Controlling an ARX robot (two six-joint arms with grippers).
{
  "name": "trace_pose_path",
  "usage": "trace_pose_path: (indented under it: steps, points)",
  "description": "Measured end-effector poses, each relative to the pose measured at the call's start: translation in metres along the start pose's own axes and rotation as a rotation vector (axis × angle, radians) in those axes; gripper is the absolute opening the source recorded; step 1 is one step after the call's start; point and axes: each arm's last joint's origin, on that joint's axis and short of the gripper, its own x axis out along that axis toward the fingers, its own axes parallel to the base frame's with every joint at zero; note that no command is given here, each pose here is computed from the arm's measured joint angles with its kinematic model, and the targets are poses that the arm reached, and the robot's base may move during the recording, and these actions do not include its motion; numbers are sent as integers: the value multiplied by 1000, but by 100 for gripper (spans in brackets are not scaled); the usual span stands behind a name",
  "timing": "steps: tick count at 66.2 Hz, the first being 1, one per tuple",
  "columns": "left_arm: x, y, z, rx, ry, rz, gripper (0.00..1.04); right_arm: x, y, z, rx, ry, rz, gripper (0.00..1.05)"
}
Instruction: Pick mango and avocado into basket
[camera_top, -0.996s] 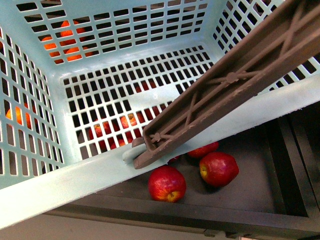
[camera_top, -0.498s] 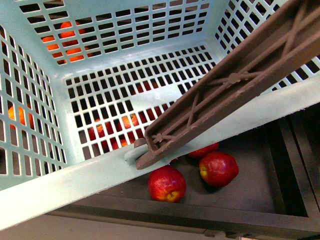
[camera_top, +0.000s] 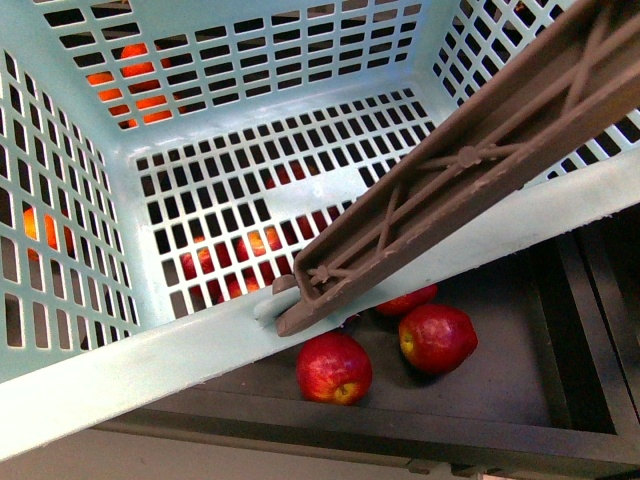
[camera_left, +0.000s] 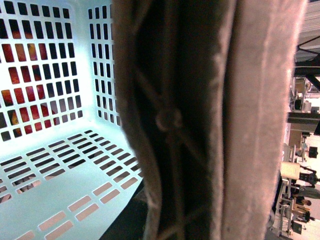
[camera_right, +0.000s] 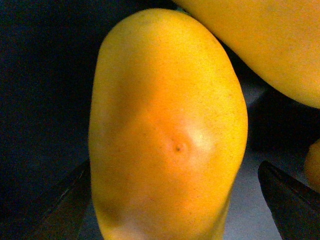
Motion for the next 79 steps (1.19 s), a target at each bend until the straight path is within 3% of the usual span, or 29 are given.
trace_pose_path:
  steps: [6, 10, 20, 43, 54, 64, 79]
  points:
    - [0, 0, 0, 0, -1, 0, 15, 2, 0, 0, -4, 0, -2, 94]
    - [0, 0, 0, 0, 0, 0, 15, 2, 0, 0, -10, -10, 2, 81]
    - [0, 0, 0, 0, 0, 0, 15, 3, -1, 0, -12, -19, 7, 65]
    - [0, 0, 0, 0, 0, -1, 15, -19, -16, -17, -90, -21, 59, 61]
    - [0, 0, 0, 0, 0, 0, 15, -76, -23, -14, -209, -79, 176, 61]
    - [0, 0, 0, 0, 0, 0, 15, -179, -34, -10, -352, -166, 344, 61]
    - [0, 0, 0, 0, -1, 0, 15, -273, -41, -25, -419, -222, 480, 61]
